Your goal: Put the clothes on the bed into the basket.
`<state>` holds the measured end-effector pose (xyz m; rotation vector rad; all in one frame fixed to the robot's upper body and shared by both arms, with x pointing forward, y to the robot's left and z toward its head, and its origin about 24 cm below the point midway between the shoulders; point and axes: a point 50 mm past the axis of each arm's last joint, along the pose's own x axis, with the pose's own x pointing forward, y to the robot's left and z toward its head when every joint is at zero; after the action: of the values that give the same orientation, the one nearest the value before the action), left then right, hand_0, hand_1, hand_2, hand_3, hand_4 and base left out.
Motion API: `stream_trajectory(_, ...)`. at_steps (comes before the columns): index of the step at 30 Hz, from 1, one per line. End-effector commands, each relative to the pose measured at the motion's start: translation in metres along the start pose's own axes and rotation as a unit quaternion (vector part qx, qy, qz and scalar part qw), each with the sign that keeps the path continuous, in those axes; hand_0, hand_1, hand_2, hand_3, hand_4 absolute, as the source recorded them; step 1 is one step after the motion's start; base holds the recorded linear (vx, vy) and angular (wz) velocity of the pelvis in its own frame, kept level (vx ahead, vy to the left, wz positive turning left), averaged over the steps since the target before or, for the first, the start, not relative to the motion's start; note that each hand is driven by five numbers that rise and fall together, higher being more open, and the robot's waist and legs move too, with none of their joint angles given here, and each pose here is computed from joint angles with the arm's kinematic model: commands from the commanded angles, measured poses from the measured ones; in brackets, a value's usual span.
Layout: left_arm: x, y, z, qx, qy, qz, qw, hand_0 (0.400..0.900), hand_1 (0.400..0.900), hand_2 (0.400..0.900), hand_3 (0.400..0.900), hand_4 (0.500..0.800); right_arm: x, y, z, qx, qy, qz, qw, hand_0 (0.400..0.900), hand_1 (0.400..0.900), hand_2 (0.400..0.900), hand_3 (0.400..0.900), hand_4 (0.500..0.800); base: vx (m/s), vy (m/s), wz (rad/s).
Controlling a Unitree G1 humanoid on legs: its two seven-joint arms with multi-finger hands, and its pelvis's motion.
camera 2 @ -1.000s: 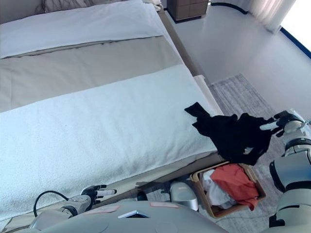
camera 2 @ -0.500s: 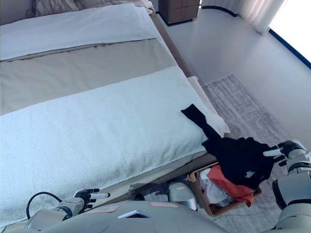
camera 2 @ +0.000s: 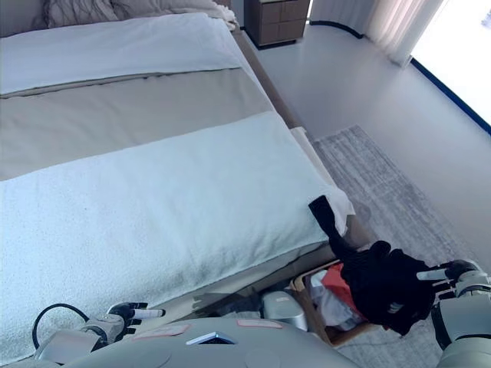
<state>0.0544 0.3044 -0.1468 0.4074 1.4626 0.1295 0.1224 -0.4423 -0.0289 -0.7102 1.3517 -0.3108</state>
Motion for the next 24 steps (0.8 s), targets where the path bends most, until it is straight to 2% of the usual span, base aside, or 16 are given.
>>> stream_trajectory(1,-0.003,0.031,0.0,-0.011,0.007,0.041,0.999,0.9,0.9,0.9,0.9,0.8,-0.009,-0.035,0.017,0.042,-0.022,-0.057,0.997,0.9,0.9,0.9,0.9,0.8,-0.001,-0.002,-0.05)
stream_trajectory(24,-0.003,0.028,-0.004,-0.012,0.013,0.035,0.999,0.9,0.9,0.9,0.9,0.8,-0.005,-0.02,0.014,0.041,-0.023,-0.036,0.998,0.9,0.9,0.9,0.9,0.8,0.005,-0.007,0.04)
